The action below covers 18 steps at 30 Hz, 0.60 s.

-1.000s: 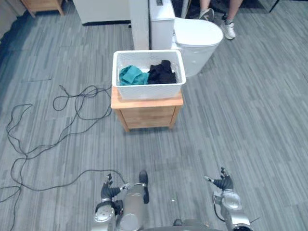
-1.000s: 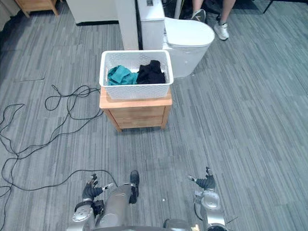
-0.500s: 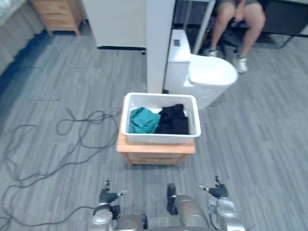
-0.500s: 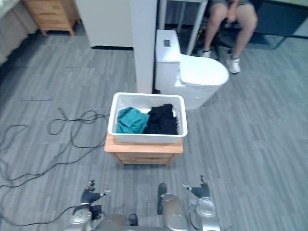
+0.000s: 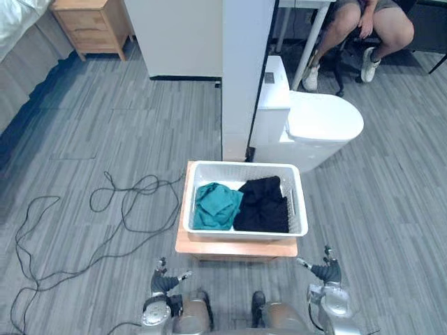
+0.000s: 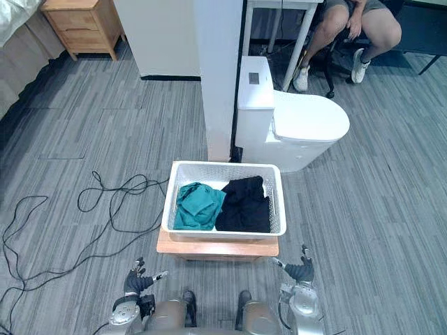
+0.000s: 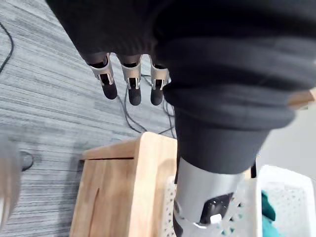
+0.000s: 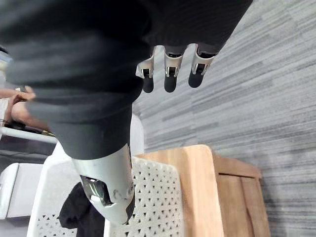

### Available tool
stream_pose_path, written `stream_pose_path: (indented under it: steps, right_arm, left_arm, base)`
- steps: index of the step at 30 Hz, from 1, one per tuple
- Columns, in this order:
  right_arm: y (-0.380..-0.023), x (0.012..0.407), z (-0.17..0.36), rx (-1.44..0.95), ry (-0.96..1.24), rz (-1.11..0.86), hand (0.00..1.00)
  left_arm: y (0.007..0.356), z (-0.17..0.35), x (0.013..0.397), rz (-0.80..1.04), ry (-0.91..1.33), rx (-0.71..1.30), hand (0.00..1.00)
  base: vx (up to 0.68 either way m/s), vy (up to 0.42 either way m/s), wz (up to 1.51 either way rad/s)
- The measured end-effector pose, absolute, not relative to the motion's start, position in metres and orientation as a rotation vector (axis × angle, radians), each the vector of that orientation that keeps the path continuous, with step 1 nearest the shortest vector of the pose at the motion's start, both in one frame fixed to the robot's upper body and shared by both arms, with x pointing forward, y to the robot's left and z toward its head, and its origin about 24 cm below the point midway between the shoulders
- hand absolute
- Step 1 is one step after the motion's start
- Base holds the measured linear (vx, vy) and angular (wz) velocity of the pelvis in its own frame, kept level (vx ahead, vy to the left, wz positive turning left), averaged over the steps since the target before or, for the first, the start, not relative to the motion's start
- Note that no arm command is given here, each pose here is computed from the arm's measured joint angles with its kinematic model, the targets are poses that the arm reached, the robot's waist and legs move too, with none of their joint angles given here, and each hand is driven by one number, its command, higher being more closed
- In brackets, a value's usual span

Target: Pick up the laundry basket with both hands and put the clothes into the washing machine.

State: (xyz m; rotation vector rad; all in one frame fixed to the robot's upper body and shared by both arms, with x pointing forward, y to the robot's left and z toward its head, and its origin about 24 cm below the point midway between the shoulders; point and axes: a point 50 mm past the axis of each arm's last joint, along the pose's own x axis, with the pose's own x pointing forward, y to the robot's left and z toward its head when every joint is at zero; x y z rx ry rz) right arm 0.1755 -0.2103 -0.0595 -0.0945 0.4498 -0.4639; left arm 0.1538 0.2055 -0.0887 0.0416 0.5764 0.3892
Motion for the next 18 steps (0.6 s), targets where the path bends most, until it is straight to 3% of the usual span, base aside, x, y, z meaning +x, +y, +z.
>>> stream_pose_path:
  steps: [10, 18]
  right_arm:
    - [-0.22, 0.21, -0.043, -0.142, 0.37, -0.435, 0.0]
    - [-0.193, 0.281, -0.014, -0.218, 0.272, -0.262, 0.0]
  left_arm:
    - [0.216, -0.062, 0.184, 0.42, 0.424, 0.0, 0.0]
    - [0.202, -0.045, 0.248, 0.316, 0.363, 0.073, 0.0]
  base:
    - [0.06, -0.007, -0.08]
    - [-0.12, 0.015, -0.14]
